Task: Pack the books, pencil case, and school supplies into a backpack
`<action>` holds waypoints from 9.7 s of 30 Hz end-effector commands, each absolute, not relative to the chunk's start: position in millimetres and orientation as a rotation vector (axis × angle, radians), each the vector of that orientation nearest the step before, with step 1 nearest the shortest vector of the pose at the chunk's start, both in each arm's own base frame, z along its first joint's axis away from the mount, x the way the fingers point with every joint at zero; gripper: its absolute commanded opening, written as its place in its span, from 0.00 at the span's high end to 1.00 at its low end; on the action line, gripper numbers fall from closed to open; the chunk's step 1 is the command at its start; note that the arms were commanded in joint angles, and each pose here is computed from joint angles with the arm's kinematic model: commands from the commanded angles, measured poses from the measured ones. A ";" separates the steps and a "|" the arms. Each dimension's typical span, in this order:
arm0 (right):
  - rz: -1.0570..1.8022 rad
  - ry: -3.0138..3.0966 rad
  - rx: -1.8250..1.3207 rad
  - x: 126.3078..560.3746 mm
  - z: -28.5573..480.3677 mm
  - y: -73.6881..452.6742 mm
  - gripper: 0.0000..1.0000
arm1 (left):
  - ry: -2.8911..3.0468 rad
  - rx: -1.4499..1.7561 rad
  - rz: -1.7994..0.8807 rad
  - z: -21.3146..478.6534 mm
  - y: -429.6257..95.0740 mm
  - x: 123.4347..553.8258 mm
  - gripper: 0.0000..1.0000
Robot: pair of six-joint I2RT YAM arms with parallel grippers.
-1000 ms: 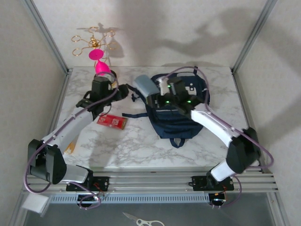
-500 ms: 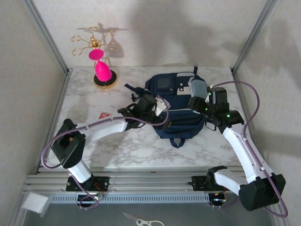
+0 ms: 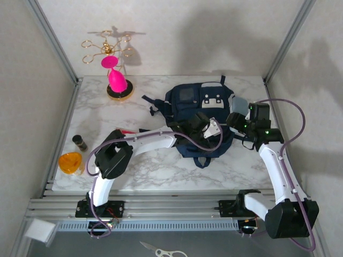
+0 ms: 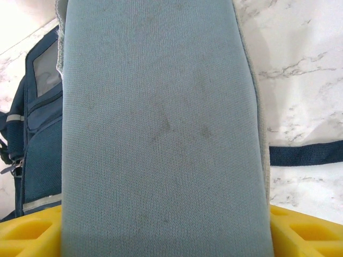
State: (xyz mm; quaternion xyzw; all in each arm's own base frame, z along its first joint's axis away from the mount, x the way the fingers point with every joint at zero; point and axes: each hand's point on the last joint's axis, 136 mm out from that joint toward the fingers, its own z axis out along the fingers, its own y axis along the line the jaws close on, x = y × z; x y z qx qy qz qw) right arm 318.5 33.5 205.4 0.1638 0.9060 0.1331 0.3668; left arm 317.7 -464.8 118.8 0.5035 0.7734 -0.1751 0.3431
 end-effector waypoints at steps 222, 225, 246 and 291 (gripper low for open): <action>0.316 2.431 0.326 405.3 90.0 213.5 0.69 | 2.239 -0.327 -0.973 131.5 -285.2 421.6 0.43; 0.311 2.412 0.292 410.2 93.6 218.3 0.69 | 2.232 -0.336 -0.982 131.0 -286.5 421.9 0.43; 0.151 2.436 0.254 416.4 69.6 212.8 0.66 | 2.278 -0.355 -0.959 106.7 -288.5 424.0 0.42; 0.440 2.438 0.115 363.1 112.8 222.1 1.00 | 1.993 -0.795 -1.270 133.2 -314.2 438.4 0.55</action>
